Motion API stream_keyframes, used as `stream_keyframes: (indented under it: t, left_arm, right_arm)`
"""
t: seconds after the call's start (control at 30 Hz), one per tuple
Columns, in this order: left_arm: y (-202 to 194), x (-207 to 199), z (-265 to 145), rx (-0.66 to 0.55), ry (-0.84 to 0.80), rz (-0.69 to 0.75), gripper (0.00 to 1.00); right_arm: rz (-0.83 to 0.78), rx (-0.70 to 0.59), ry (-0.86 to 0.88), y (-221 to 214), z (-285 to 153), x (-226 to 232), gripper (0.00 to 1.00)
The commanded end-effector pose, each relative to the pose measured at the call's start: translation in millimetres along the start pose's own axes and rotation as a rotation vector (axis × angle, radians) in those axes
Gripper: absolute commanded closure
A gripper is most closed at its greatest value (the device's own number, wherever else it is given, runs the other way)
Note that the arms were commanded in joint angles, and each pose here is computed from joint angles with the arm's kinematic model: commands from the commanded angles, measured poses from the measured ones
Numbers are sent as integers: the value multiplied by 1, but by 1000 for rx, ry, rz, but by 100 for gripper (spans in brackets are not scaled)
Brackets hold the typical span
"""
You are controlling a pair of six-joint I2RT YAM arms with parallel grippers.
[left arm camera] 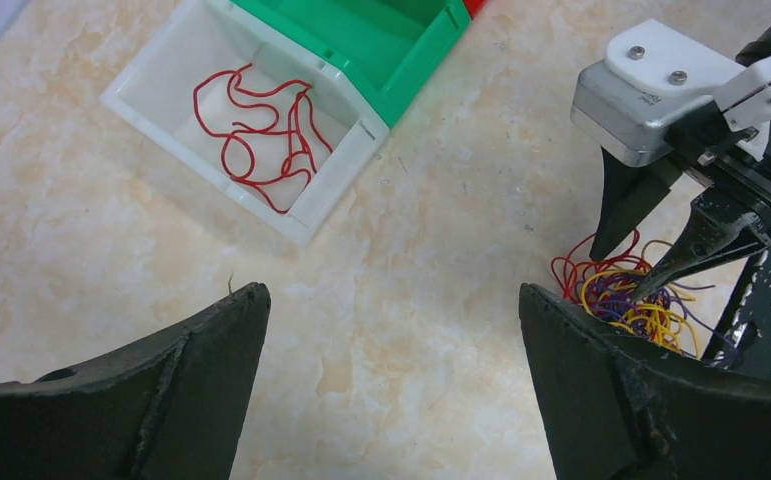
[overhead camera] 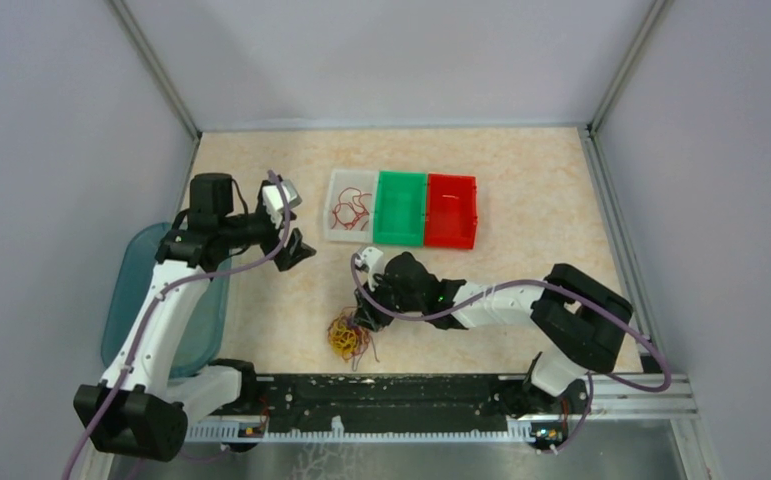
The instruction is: Untangle the cables
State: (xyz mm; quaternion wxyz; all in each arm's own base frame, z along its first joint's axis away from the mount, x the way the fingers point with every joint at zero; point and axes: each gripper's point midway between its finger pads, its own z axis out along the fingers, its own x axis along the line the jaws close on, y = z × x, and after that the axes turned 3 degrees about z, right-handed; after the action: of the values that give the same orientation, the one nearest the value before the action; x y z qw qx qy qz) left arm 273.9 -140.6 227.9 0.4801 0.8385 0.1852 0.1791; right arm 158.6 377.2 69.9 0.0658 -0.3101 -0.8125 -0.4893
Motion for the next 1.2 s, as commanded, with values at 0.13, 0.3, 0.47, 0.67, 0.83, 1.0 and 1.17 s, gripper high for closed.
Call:
stream_keyframes:
  t: [0.13,0.3,0.47,0.67,0.83,1.0,1.17]
  left_arm:
    - [-16,-14,-5,28,-41,58,1]
    - [-20,-29,-4,0,-96,85,3]
    - [-18,-48,-5,-53,-170,95,5]
    - [-20,-50,-4,-54,-180,115,7]
    - [-25,-53,-2,-50,-193,120,10]
    - [-36,-58,5,-43,-222,111,15]
    - [-58,-72,26,5,-283,85,22]
  right_arm:
    - [-37,-188,58,53,-10,21,95]
    - [-80,-287,62,83,-33,32,100]
    - [-75,-318,23,92,-45,29,100]
    - [-29,-286,-54,70,-48,9,91]
    - [-1,-307,-66,60,-62,6,65]
    - [6,-313,-56,52,-76,8,64]
    - [135,-348,-66,62,-84,-14,66]
